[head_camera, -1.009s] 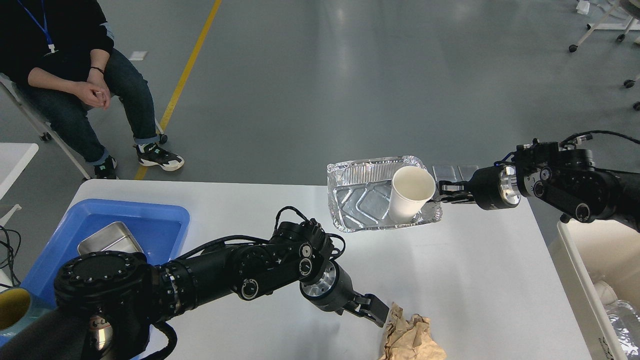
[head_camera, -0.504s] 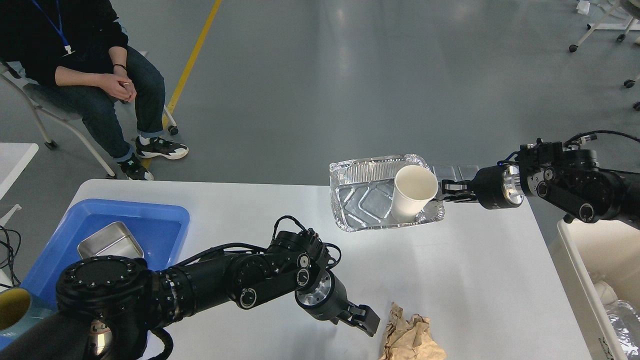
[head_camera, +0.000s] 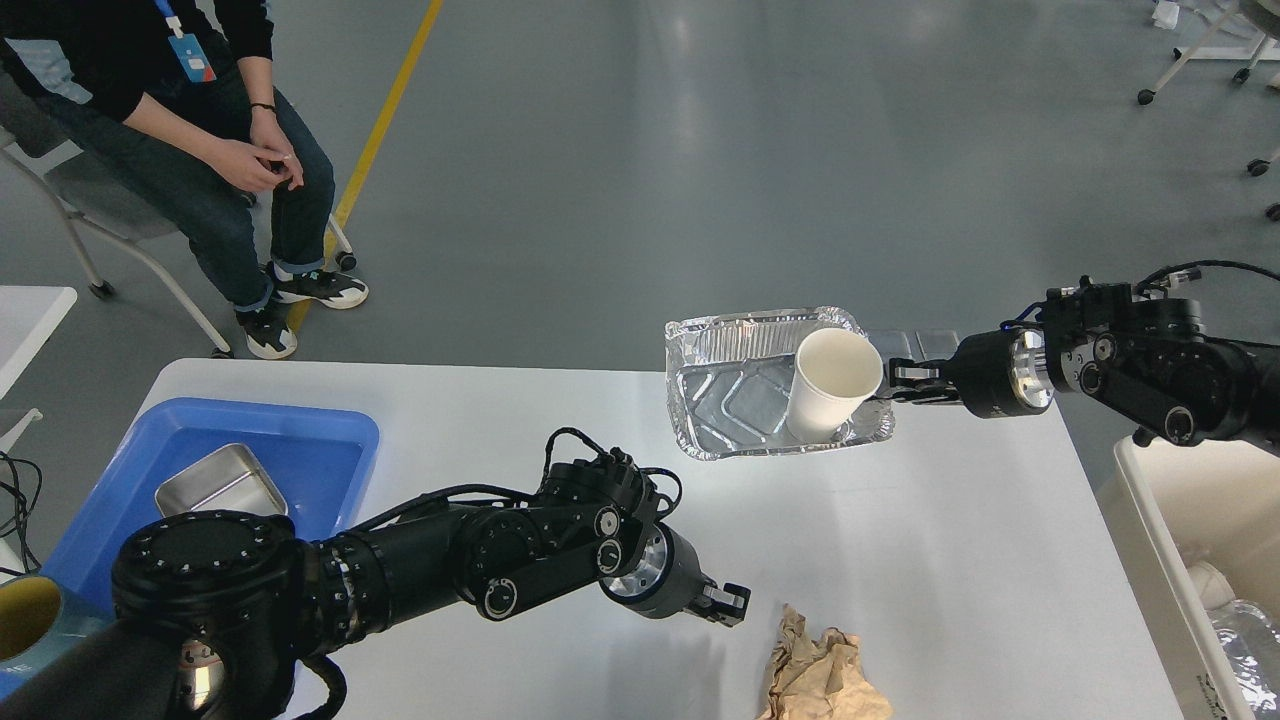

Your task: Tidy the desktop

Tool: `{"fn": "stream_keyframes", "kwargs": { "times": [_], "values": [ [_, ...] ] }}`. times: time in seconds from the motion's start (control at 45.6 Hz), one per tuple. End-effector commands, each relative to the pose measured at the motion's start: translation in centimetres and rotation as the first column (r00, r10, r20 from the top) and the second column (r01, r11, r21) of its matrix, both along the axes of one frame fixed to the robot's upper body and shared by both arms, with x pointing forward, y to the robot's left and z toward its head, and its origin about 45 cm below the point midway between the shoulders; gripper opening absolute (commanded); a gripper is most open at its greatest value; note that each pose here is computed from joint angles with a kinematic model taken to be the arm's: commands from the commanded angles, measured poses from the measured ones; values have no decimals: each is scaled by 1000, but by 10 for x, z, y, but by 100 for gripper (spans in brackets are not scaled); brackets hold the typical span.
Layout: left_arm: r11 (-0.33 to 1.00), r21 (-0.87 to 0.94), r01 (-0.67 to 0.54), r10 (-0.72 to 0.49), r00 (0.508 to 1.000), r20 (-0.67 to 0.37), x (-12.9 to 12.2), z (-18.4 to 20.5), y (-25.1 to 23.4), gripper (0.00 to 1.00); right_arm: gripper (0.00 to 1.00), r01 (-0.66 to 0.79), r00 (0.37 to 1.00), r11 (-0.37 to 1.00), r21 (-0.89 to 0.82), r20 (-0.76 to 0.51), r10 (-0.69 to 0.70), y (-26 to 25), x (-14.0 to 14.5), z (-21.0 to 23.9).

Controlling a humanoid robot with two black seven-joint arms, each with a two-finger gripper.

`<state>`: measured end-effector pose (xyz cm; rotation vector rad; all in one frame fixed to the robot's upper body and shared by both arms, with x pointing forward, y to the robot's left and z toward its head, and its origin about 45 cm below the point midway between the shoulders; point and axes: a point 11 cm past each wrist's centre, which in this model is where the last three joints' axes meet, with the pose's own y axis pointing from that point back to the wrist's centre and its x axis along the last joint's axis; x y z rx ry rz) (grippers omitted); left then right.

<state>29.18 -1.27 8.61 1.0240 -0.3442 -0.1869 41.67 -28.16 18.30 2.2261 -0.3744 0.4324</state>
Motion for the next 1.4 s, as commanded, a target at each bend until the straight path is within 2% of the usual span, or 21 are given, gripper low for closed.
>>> {"fn": "stream_keyframes", "kwargs": {
  "times": [0.0,0.11,0.285,0.504,0.658,0.724,0.811,0.899,0.965,1.009,1.14,1.381],
  "values": [
    [999,-19,-45,46,997,54,8,0,-1,0,0,0,1000,1000,0,0,0,0,0,0],
    [994,-15,-108,109,984,144,16,-5,3,0,0,1,1000,1000,-1,0,-1,-1,0,0],
    [979,43,-197,186,964,191,18,-16,14,0,0,-1,1000,1000,2,0,1,0,0,0],
    [955,130,-267,249,958,141,11,-23,23,0,0,3,1000,1000,0,1,-3,-2,0,1],
    [962,130,-238,231,971,68,0,-21,17,3,0,6,1000,1000,-1,1,-6,-4,0,1],
    [970,129,-208,205,978,39,-5,-21,15,12,0,8,1000,1000,-1,0,-8,-5,-1,1],
    [974,112,-195,194,981,21,-7,-18,11,37,0,10,1000,1000,-2,1,-10,-5,-1,1],
    [976,83,-201,201,979,11,-5,-13,7,48,0,16,1000,1000,-4,1,-16,-9,-1,2],
    [977,71,-199,200,980,1,-4,-8,3,68,0,17,1000,1000,-5,2,-17,-10,-1,2],
    [977,62,-204,205,979,-13,-3,-6,2,77,0,18,1000,1000,-5,2,-18,-10,-1,2],
    [975,42,-216,218,976,-24,2,0,-1,87,0,18,1000,1000,-5,2,-18,-10,-1,2],
    [986,48,-162,165,983,-76,-1,7,-3,89,0,18,1000,1000,-5,2,-18,-10,-1,2]
  ]
}}
